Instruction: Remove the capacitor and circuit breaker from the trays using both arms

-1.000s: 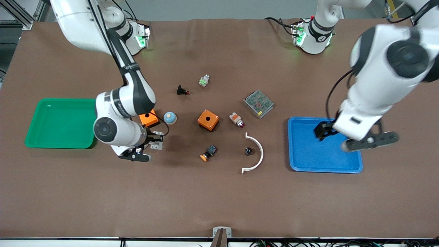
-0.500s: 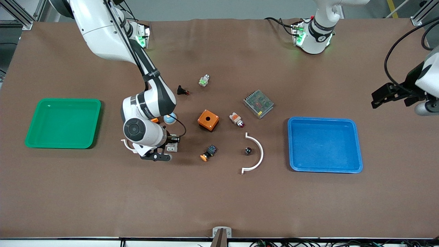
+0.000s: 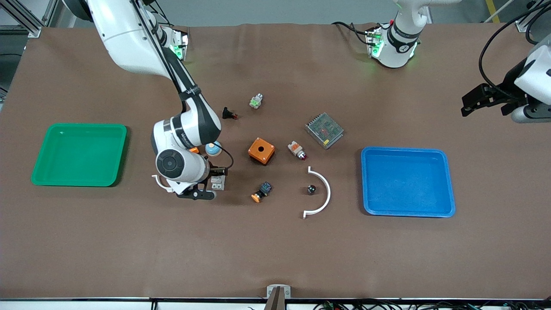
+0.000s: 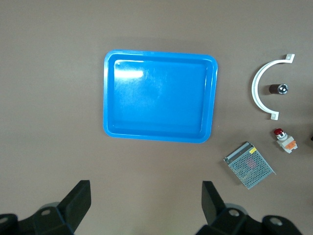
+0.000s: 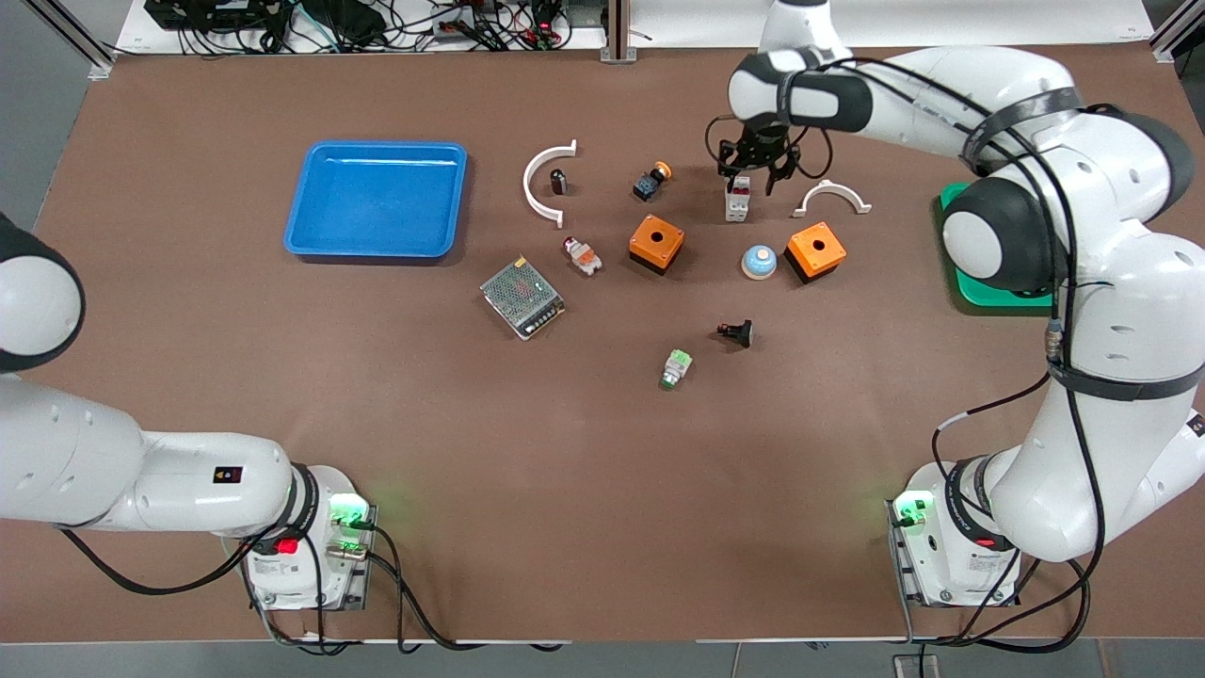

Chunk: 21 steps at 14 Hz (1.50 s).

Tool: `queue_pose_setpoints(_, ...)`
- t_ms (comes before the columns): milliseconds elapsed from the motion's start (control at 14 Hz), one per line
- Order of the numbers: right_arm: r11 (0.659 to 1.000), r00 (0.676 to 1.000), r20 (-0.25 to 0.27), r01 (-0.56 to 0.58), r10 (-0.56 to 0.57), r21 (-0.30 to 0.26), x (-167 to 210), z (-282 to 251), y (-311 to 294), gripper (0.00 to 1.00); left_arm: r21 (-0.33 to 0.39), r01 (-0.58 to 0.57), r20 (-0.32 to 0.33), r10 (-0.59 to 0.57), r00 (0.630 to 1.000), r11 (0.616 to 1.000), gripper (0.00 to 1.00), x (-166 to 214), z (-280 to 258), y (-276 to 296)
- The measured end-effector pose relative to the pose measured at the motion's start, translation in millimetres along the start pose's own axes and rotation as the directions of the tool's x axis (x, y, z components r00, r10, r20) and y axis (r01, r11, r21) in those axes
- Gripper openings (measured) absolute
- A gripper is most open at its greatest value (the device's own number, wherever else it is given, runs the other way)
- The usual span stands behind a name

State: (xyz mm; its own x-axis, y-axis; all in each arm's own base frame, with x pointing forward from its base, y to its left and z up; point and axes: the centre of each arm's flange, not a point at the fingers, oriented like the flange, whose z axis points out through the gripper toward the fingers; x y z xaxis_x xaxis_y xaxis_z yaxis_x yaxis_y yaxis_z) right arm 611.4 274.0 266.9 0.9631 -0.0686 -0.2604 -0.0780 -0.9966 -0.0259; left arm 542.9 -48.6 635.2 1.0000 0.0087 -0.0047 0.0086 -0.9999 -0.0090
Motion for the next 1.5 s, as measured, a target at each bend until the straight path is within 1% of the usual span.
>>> queue_pose_setpoints(71,1.000,1.000,0.021,-0.005,0.005,-0.006,-9,-29,9,0.96,0.001,-0.001,-0.002,0.001,1.000,1.000,1.00,-5,-2,0)
queue_pose_setpoints(143,1.000,0.999,0.033,-0.011,0.012,-0.014,-21,-62,21,1.00,0.002,-0.002,-0.006,0.002,1.000,1.000,1.00,-8,-4,1)
queue_pose_setpoints(214,0.999,0.999,0.037,-0.019,0.020,-0.025,-34,-98,37,1.00,0.002,-0.003,-0.009,0.003,1.000,1.000,1.00,-11,-5,2)
queue_pose_setpoints(357,0.998,0.999,0.023,-0.043,0.044,-0.048,-66,-162,80,1.00,0.003,-0.010,-0.012,0.010,1.000,1.000,1.00,-13,-6,5)
queue_pose_setpoints(500,0.997,0.998,0.015,-0.067,0.068,-0.039,-91,-200,124,1.00,0.003,-0.017,-0.014,0.017,1.000,1.000,1.00,-14,-6,9)
queue_pose_setpoints(643,0.997,0.998,0.008,-0.067,0.067,-0.023,-103,-221,165,1.00,0.003,-0.023,-0.015,0.023,1.000,1.000,1.00,-14,-6,12)
queue_pose_setpoints(929,0.999,0.999,0.007,-0.048,0.048,0.017,-102,-238,257,1.00,0.004,-0.034,-0.017,0.034,0.999,0.999,1.00,-15,-7,18)
queue_pose_setpoints(1000,0.999,0.999,0.000,-0.044,0.044,0.021,-102,-241,280,1.00,0.004,-0.034,-0.020,0.034,0.999,0.999,1.00,-15,-8,19)
queue_pose_setpoints(1071,0.999,0.999,-0.013,-0.039,0.039,0.012,-104,-247,299,1.00,0.004,-0.034,-0.023,0.034,0.999,0.999,1.00,-15,-10,19)
queue_pose_setpoints(1214,0.999,0.998,-0.060,-0.030,0.029,-0.019,-113,-270,313,1.00,0.003,-0.034,-0.027,0.034,0.999,0.999,1.00,-15,-12,19)
queue_pose_setpoints(1500,0.999,0.992,-0.129,-0.020,0.017,-0.025,-138,-327,309,1.00,0.002,-0.033,-0.034,0.033,0.999,0.999,1.00,-15,-15,18)
